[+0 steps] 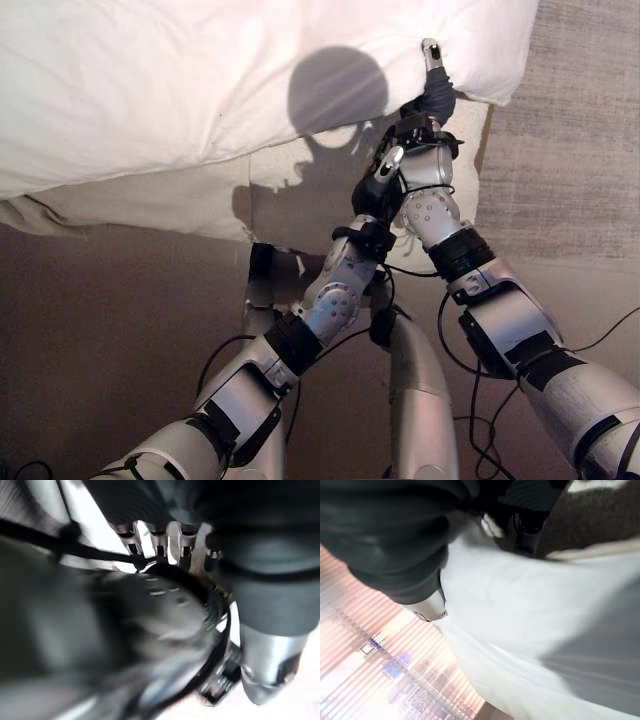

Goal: Make the bed

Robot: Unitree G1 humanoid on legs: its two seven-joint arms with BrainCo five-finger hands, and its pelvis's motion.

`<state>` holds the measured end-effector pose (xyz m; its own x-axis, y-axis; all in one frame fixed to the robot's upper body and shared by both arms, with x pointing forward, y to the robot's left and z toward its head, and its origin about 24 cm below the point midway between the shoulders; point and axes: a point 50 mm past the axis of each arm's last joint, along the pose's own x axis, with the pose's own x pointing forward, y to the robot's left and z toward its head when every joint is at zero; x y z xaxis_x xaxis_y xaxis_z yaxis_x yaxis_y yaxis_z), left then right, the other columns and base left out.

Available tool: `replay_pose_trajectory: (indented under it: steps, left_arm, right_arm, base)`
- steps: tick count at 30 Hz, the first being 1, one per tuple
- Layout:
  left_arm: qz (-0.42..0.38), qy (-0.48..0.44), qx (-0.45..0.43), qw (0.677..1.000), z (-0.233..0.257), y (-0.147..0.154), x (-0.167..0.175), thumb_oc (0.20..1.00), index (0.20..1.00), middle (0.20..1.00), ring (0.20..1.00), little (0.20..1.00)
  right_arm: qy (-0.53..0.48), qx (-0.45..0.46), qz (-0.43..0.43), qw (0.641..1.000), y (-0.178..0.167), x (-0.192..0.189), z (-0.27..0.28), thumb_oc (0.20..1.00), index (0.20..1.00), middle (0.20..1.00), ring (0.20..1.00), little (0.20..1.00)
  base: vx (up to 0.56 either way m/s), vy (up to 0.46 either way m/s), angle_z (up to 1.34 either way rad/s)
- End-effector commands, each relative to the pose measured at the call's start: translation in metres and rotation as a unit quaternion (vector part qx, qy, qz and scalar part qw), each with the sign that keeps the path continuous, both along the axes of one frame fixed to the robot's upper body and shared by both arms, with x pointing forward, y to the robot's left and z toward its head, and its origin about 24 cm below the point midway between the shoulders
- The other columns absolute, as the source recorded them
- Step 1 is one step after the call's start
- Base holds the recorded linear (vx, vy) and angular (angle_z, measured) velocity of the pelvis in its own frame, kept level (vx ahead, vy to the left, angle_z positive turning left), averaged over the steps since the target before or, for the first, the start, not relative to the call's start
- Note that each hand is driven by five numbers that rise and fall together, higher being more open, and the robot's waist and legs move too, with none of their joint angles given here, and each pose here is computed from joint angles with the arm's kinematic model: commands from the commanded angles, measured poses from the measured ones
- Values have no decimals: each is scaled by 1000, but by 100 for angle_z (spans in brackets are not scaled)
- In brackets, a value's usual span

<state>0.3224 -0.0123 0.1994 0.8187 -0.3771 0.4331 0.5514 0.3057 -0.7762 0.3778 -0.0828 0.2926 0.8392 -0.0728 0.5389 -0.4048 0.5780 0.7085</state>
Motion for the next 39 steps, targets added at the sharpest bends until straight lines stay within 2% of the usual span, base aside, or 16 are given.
replay_pose_trajectory:
  steps: [1, 11, 20, 30, 39]
  left_arm:
    - [-7, -36, -48, 998, 26, -3, -4, 1000, 1000, 1000, 1000, 1000]
    - [74, -62, -119, 988, 52, 37, 4, 1000, 1000, 1000, 1000, 1000]
    - [128, -73, -182, 972, 52, 75, -3, 1000, 1000, 1000, 1000, 1000]
    - [141, -70, -187, 970, 37, 90, -7, 1000, 1000, 1000, 1000, 1000]
    - [275, -58, -220, 934, 34, 153, 2, 1000, 1000, 1000, 1000, 1000]
  right_arm:
    - [-95, 27, 25, 995, 8, -22, 27, 200, 200, 200, 200, 200]
    - [-81, 34, 3, 996, -9, -17, 22, 200, 200, 200, 200, 200]
    - [-65, 51, -21, 996, -26, -15, 11, 200, 200, 200, 200, 200]
    - [-53, 68, -36, 996, -35, -15, 1, 200, 200, 200, 200, 200]
    - [-40, 71, -62, 995, -55, -17, -18, 200, 200, 200, 200, 200]
  base:
    - [-8, 0, -5]
    - [-15, 0, 0]
    - [10, -10, -1]
    - [7, -3, 1]
    - [0, 0, 0]
